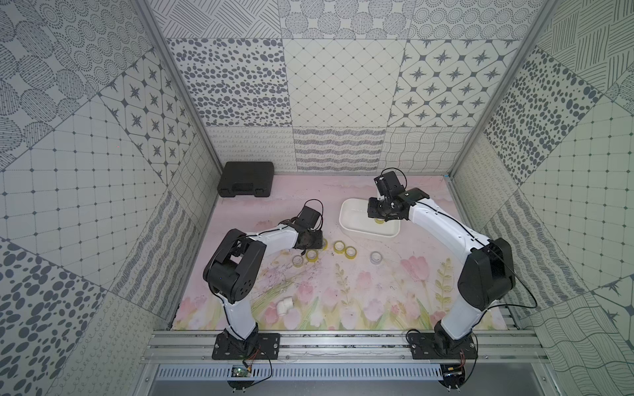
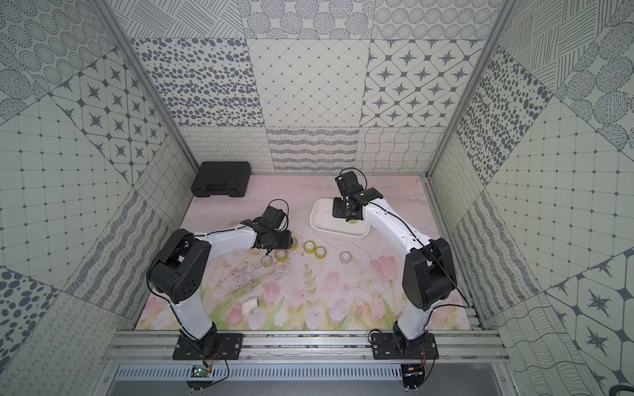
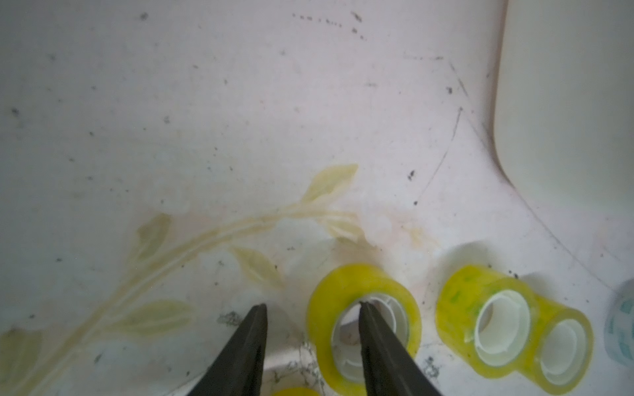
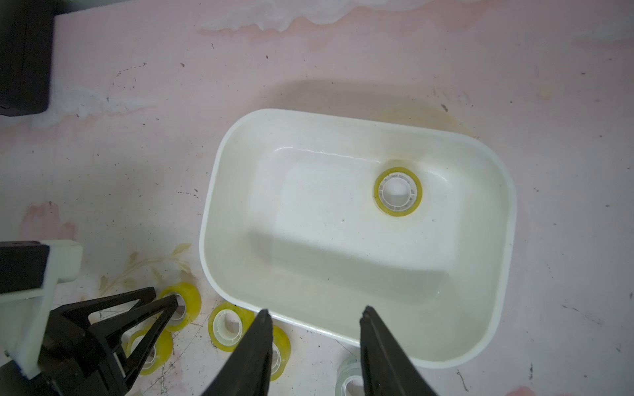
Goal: Put the transparent tape into the storage box
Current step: Pick up the tape at the center of the board, then place the tape in the storage box.
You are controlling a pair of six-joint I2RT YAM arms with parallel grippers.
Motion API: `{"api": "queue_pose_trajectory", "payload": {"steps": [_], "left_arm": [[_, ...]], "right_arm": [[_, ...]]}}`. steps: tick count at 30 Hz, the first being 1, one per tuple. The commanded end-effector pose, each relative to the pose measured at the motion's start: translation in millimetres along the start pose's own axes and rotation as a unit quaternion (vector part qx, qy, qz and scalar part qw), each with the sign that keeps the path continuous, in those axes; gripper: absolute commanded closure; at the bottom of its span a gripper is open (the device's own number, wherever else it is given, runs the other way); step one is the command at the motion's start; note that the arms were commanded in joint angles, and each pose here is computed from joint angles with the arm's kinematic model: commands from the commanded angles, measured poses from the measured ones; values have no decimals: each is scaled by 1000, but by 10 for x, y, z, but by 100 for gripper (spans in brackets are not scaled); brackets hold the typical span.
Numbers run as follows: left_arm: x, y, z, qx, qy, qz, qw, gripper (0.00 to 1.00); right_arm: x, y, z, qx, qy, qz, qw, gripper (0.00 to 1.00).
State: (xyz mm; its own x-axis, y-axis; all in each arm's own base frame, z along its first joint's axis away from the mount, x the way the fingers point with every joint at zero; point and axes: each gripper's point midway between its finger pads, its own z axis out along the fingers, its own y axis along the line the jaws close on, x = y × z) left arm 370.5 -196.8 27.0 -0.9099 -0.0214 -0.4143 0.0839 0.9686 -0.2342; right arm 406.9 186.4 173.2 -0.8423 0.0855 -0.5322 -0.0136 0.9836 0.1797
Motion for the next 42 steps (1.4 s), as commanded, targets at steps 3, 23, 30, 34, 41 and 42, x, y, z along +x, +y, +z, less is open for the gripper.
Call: {"api": "queue_pose_trajectory", "payload": {"steps": [3, 23, 30, 34, 41, 42], "left_arm": [[440, 183, -23, -36, 52, 4, 998, 53], [-136, 66, -346, -52, -26, 28, 998, 100], [-524, -101, -805, -38, -81, 47, 995, 100], [-753, -311, -969, -12, -100, 56, 993, 100], [-1047, -859, -895, 33, -102, 91, 990, 100], [-1095, -955, -877, 41, -104, 96, 989, 100]], "right_arm": [[-45, -32, -18, 0, -14, 12, 1000, 55], [-125, -59, -100, 4, -32, 19, 999, 57], [-170, -88, -123, 4, -40, 27, 999, 57], [-230, -153, -209, 2, -51, 41, 998, 57], [-368, -301, -385, 1, -77, 66, 995, 58], [-384, -305, -407, -2, -80, 68, 994, 58]]}}
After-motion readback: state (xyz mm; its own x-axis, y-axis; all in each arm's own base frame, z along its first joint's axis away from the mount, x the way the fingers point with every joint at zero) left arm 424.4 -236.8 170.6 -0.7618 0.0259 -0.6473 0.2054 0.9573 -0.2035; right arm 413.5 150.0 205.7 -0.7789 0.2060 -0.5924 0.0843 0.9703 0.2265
